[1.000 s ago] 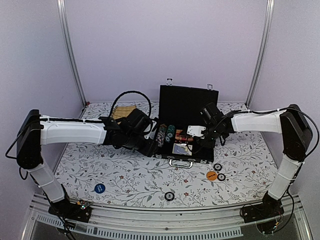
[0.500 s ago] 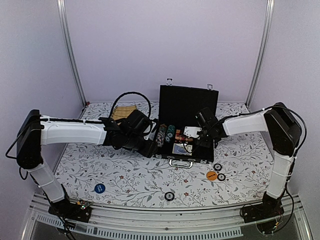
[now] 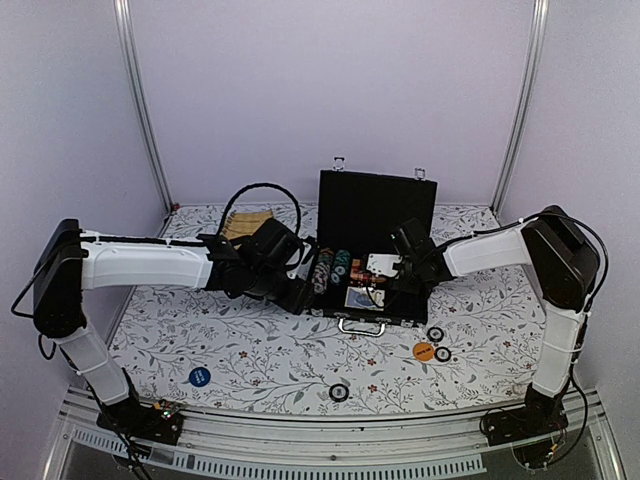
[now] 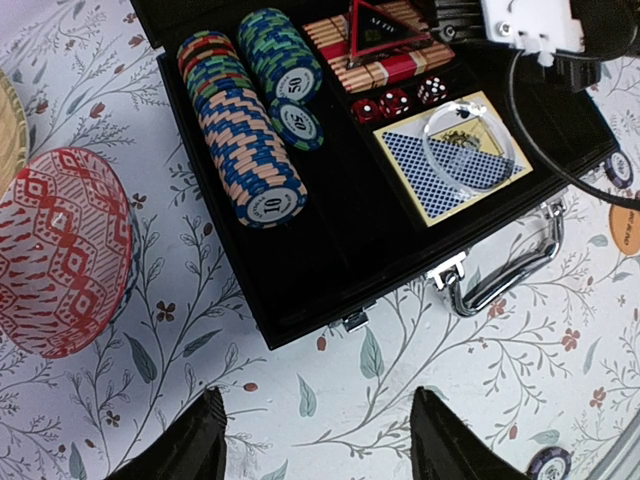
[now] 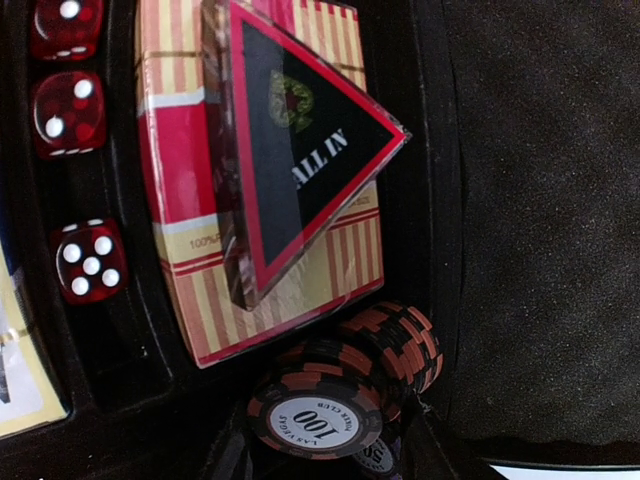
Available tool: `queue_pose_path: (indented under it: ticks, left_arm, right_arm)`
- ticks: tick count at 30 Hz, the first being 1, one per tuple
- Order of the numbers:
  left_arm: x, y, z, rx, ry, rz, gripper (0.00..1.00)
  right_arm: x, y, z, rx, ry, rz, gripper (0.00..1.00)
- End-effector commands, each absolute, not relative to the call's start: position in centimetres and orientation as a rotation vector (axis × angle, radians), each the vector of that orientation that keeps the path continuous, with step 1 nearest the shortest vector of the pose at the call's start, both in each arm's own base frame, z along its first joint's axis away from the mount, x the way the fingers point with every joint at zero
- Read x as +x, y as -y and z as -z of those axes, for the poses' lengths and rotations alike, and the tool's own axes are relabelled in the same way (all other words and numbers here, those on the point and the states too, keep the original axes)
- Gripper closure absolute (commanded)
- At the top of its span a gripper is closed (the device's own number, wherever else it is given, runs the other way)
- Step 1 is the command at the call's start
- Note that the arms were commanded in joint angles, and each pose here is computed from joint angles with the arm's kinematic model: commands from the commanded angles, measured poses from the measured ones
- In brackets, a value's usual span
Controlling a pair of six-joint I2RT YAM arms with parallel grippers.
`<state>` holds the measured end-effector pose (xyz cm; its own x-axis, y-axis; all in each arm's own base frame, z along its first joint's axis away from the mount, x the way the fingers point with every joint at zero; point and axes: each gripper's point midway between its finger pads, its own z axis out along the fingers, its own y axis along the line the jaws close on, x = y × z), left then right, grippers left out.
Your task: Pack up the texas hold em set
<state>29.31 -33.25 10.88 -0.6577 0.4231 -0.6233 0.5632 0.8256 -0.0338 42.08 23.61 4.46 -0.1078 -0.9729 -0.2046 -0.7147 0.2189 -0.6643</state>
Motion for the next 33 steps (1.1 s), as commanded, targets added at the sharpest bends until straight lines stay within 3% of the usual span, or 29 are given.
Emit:
queue_pose_path:
  ticks: [1,22,33]
  left_arm:
    - [30.0,33.3,-11.3,0.711,-2.367,0.305,0.37]
    - [29.9,33.2,-10.9,0.716,-2.375,0.300,0.37]
    - [30.0,32.9,-11.4,0.706,-2.366,0.296,0.37]
  right_arm:
    - [42.4,-23.9,-5.3,-1.532,-1.852,0.550,0.46]
    - [39.2,-24.8,-11.5,-1.573,-1.913,0.221,0.39]
    - [35.5,-21.4,-13.2,-1.472,-2.101,-0.166,0.48]
